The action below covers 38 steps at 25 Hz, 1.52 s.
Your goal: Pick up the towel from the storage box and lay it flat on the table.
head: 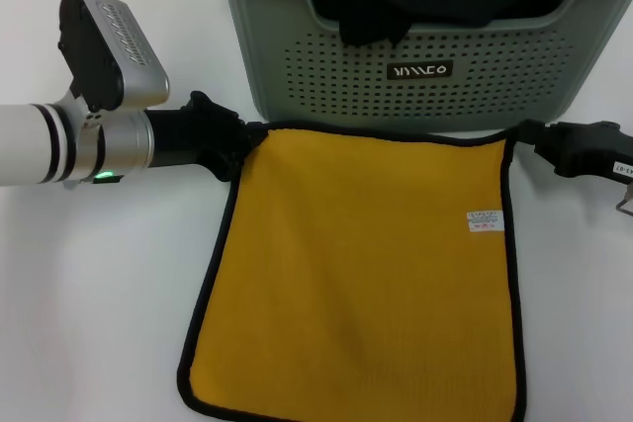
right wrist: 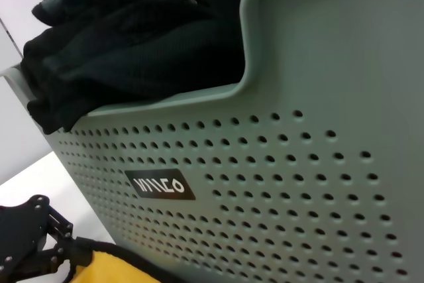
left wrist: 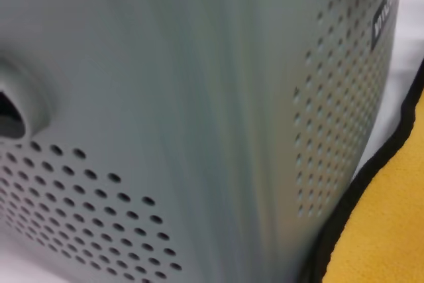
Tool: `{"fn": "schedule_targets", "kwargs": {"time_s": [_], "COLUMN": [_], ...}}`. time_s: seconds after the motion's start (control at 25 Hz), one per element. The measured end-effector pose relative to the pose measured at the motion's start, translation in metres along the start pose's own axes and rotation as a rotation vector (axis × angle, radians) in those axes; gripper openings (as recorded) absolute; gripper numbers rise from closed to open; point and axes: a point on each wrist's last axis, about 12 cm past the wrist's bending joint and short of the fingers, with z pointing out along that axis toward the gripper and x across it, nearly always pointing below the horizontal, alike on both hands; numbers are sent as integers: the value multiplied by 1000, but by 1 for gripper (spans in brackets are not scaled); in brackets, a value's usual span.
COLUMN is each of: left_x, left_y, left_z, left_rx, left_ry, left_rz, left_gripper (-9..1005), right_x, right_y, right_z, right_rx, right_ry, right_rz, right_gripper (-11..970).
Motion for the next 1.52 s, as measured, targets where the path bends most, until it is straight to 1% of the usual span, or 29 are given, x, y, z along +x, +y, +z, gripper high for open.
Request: {"fn": "schedule_targets", "kwargs": {"time_s": [0.24, 0.36, 0.52, 0.6, 0.64, 0.72, 0.92, 1.04, 1.16, 1.2, 1.24, 1.36, 1.4, 1.44, 1.48, 1.52], "left_x": [2, 3, 7, 9, 10, 11, 21, 25, 27, 28, 27, 23, 23, 23, 22, 23], "left_y": [-2, -5, -6, -7, -7, -7, -11, -17, -27, -32, -37, -61, -71, -78, -88, -95], "left_z": [1, 2, 1, -2, -3, -6, -21, -29, -42, -47, -52, -65, -70, -73, -78, -83], "left_rx": [-6, 9, -1, -30, -32, -42, -79, -62, -12, 14, 48, 213, 278, 321, 375, 409], "left_ry": [7, 16, 12, -24, -29, -48, -77, -135, -239, -278, -314, -429, -466, -491, -534, -571], "left_rz": [16, 28, 11, -36, -41, -54, -94, -150, -212, -228, -238, -244, -244, -242, -235, -231], "left_gripper": [133, 140, 148, 152, 154, 158, 411, 478, 546, 568, 591, 671, 701, 730, 759, 757], "right_x": [-3, -2, 1, 4, 4, 6, 7, 8, 6, 3, 3, -2, -2, -7, -8, -11], "right_y": [1, 4, 5, 7, 7, 9, 14, 23, 36, 46, 46, 60, 60, 68, 70, 72], "right_z": [1, 1, -3, -11, -11, -19, -42, -56, -63, -68, -68, -73, -73, -79, -80, -83], "right_rx": [-6, -37, -44, -59, -59, -77, -125, -191, -294, -387, -387, -536, -536, -651, -673, -703], "right_ry": [-21, -11, -19, -48, -48, -70, -128, -170, -216, -247, -247, -257, -257, -239, -237, -234], "right_rz": [-16, -22, -8, 13, 13, 19, 12, -3, -44, -93, -93, -172, -172, -223, -234, -256], "right_gripper": [45, 46, 46, 142, 191, 287, 523, 587, 652, 673, 695, 759, 780, 801, 822, 843]}}
